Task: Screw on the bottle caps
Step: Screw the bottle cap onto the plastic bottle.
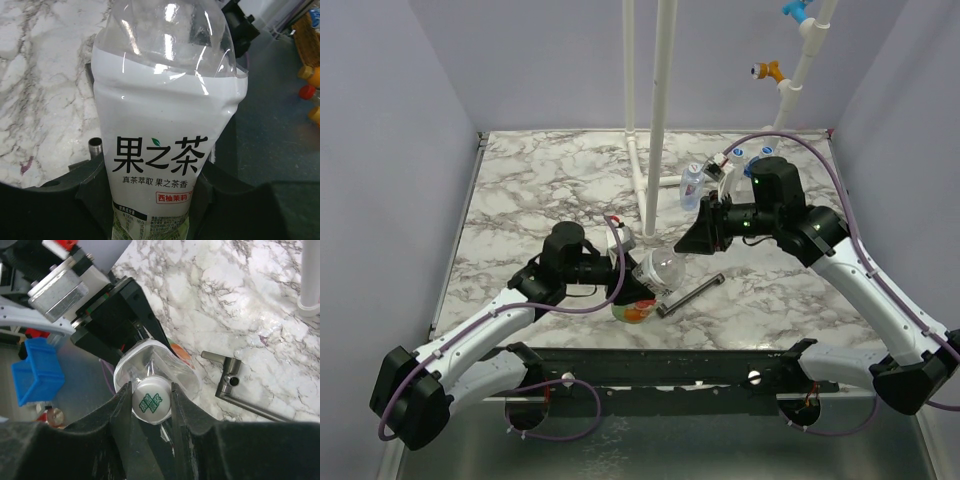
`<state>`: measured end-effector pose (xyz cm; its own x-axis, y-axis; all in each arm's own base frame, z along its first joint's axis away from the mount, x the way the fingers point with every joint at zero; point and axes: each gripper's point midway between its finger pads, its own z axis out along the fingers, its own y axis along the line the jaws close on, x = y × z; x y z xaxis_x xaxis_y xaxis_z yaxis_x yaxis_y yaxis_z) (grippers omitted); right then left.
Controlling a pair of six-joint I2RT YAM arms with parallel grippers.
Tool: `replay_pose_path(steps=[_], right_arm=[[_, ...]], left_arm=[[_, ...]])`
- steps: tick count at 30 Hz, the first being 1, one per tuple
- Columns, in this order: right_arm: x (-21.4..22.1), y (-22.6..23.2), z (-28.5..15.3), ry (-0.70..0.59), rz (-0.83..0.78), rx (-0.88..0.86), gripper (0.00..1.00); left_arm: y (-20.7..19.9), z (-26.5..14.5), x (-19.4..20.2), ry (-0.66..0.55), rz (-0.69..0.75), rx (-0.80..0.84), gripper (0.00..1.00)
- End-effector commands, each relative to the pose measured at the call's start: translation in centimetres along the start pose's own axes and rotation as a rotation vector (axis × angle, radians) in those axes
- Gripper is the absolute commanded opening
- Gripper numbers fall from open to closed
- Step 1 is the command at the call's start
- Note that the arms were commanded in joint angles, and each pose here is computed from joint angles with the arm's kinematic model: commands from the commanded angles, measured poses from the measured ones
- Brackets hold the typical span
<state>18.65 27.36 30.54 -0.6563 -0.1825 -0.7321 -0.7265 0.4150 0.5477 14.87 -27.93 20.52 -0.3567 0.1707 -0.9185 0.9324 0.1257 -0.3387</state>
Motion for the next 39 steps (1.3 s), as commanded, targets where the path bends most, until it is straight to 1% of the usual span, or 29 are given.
replay_pose_path(steps=[1, 6, 12, 14, 17, 21, 24, 26, 30, 36, 38, 39], right_arm=[[1.5, -1.5, 1.0, 0.062, 0.209, 0.089, 0.19], [2.8, -2.9, 2.4, 0.101, 0.412, 0.148, 0.16], [3.3, -4.8, 3.7, 0.07, 0.598, 0.241, 0.14], [3.6, -5.4, 4.1, 0.063, 0.653, 0.26, 0.12], [3.6, -5.9, 4.4, 0.036, 0.696, 0.279, 0.1], [3.0, -6.2, 4.2, -0.01, 0.711, 0.302, 0.11], [2.3, -6.2, 3.7, -0.044, 0.7, 0.319, 0.18], [1.5, -6.2, 3.2, -0.078, 0.681, 0.334, 0.24], [-0.6, -5.9, 1.6, -0.148, 0.605, 0.369, 0.48], [-3.0, -5.0, -0.2, -0.202, 0.487, 0.382, 0.83], [-3.6, -4.6, -0.8, -0.223, 0.451, 0.378, 0.91], [-3.9, -4.4, -1.2, -0.235, 0.43, 0.378, 0.92]], left_arm=[[3.7, -0.9, -4.7, -0.135, 0.108, -0.264, 0.0], [6.0, -2.6, -6.8, -0.19, 0.225, -0.501, 0.0], [6.9, -3.3, -8.7, -0.185, 0.393, -0.757, 0.0], [7.0, -3.1, -8.6, -0.167, 0.437, -0.818, 0.0], [7.4, -2.8, -8.5, -0.162, 0.461, -0.888, 0.0], [7.3, -2.3, -8.1, -0.149, 0.481, -0.903, 0.0], [6.8, -1.8, -7.6, -0.142, 0.49, -0.852, 0.0], [6.4, -1.4, -6.9, -0.121, 0.494, -0.807, 0.0], [5.2, -0.6, -5.4, -0.065, 0.486, -0.694, 0.0], [3.5, 0.7, -2.9, 0.004, 0.435, -0.536, 0.0], [3.0, 0.9, -2.5, 0.005, 0.414, -0.491, 0.0], [3.0, 0.8, -2.5, -0.001, 0.401, -0.481, 0.0]])
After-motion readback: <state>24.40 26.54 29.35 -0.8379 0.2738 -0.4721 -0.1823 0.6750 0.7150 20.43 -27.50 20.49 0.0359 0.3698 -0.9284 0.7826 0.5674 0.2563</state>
